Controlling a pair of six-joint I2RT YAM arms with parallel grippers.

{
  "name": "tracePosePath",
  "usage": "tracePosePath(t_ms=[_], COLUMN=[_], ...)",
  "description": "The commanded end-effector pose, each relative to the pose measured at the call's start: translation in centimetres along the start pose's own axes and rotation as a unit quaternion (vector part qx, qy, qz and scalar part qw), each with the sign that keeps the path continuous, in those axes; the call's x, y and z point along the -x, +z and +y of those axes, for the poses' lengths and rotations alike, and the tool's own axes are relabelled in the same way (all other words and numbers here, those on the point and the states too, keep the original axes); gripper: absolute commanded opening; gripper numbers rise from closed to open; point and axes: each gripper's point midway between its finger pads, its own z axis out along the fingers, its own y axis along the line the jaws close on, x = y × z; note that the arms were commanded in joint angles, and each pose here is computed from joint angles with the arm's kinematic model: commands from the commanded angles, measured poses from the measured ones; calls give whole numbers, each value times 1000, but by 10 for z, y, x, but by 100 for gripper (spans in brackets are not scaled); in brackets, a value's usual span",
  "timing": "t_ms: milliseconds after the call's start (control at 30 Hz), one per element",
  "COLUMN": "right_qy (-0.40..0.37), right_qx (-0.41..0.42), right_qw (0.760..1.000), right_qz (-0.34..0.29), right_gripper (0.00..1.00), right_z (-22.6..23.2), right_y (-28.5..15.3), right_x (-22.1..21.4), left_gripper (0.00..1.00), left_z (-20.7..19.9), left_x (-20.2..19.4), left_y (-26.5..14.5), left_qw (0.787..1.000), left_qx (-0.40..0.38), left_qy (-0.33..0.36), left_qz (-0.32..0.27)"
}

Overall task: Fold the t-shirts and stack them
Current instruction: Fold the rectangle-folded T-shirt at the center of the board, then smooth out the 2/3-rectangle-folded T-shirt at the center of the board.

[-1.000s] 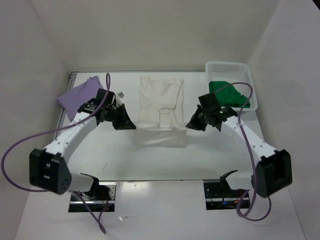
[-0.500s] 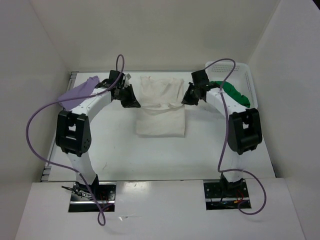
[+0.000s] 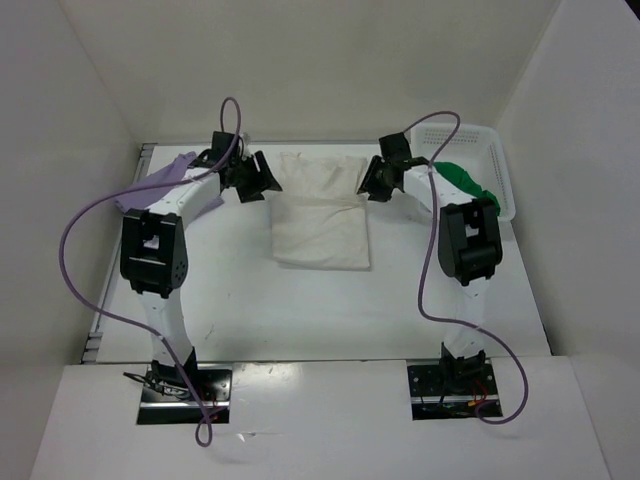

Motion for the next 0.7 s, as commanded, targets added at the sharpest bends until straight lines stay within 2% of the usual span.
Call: tracePosePath(t_ms=[0, 33, 100, 133, 167, 233, 267, 367, 433, 500, 667], right_qy=[-7, 0, 5, 10, 7, 13, 7, -15, -14, -14, -4], right_qx=[49, 39, 61, 60, 81, 90, 103, 141, 152, 160, 116], right_qw=[996, 997, 994, 996, 994, 995, 994, 990, 987, 985, 988], right_qz=[-73, -61, -87, -65, -69, -34, -24, 24, 57, 63, 98], right_gripper=[47, 49, 50, 48, 35, 22, 11, 3, 1, 1, 1], right_z=[32, 19, 25, 13, 18, 14, 19, 40, 46, 46, 14], right_y=[-55, -56, -89, -87, -103, -100, -102, -99, -87, -80, -49], right_x=[41, 25, 26, 3, -1, -34, -44, -84, -107, -116, -151], left_gripper=[70, 70, 66, 64, 63, 57, 56, 51, 50, 50, 49], left_z=[-43, -53, -51, -47, -48, -53, -55, -75, -78, -82, -47], left_x=[25, 23, 2, -35, -50, -80, -107, -131, -143, -147, -173], left_y=[-47, -68, -78, -79, -80, -78, -70, -58, -46, -38, 0], left_qw=[996, 994, 994, 995, 995, 993, 993, 988, 986, 986, 988], left_qx=[-64, -79, -94, -93, -99, -115, -114, -137, -139, -139, -95], left_qy=[20, 21, 8, 8, 4, -3, -1, 7, -2, 9, 25], left_qz=[-54, -68, -62, -30, -16, 16, 45, 66, 88, 93, 123])
